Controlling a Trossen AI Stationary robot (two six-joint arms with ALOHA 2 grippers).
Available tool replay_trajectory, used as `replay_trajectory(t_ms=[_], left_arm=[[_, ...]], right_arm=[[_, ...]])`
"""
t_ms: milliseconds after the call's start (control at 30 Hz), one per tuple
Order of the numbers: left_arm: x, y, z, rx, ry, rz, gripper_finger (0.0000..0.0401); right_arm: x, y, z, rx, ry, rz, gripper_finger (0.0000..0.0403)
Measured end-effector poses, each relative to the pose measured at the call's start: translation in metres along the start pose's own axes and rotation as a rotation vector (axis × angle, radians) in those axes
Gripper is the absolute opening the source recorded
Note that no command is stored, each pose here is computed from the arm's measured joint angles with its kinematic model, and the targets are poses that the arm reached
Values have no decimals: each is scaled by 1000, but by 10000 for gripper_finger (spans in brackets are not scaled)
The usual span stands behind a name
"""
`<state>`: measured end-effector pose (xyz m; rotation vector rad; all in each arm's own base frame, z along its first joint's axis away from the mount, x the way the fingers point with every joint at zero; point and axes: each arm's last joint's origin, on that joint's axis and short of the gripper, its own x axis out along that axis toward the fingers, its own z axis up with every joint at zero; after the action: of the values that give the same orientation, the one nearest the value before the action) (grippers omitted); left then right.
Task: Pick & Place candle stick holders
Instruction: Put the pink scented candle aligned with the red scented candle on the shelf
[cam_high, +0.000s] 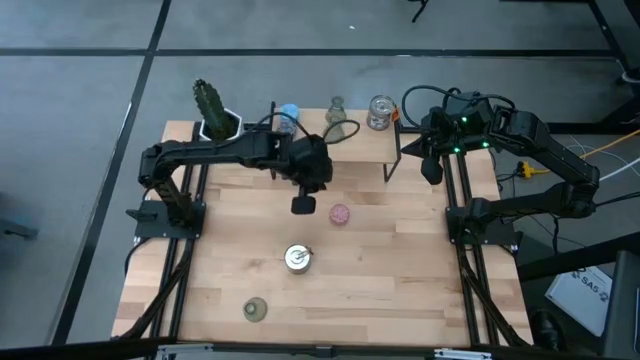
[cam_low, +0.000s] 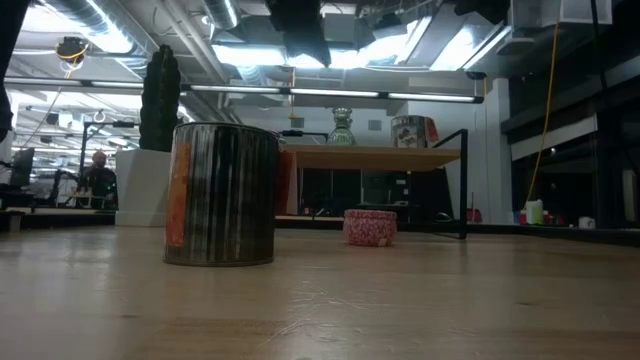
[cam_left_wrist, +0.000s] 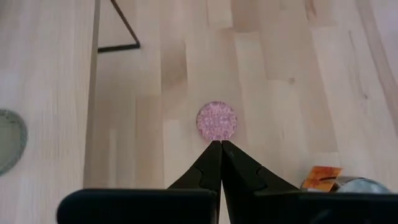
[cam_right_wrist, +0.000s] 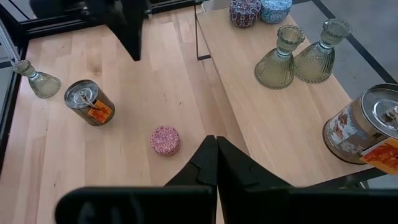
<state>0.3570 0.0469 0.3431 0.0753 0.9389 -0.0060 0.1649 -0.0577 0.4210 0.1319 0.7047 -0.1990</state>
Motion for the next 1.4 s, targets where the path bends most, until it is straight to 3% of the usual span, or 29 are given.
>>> replay_trajectory(t_ms=[367,733,1400], left_arm=[[10,-6,-28,-42,-6,-34,1],[-13,-10,-53,-53,-114,14,1],[-20,-9,-51,-72,-145,54,1]], right_arm=[[0,0,-1,2,7,1,1],[0,0,-1,6,14,1,1],[0,0,-1,6,14,2,1]])
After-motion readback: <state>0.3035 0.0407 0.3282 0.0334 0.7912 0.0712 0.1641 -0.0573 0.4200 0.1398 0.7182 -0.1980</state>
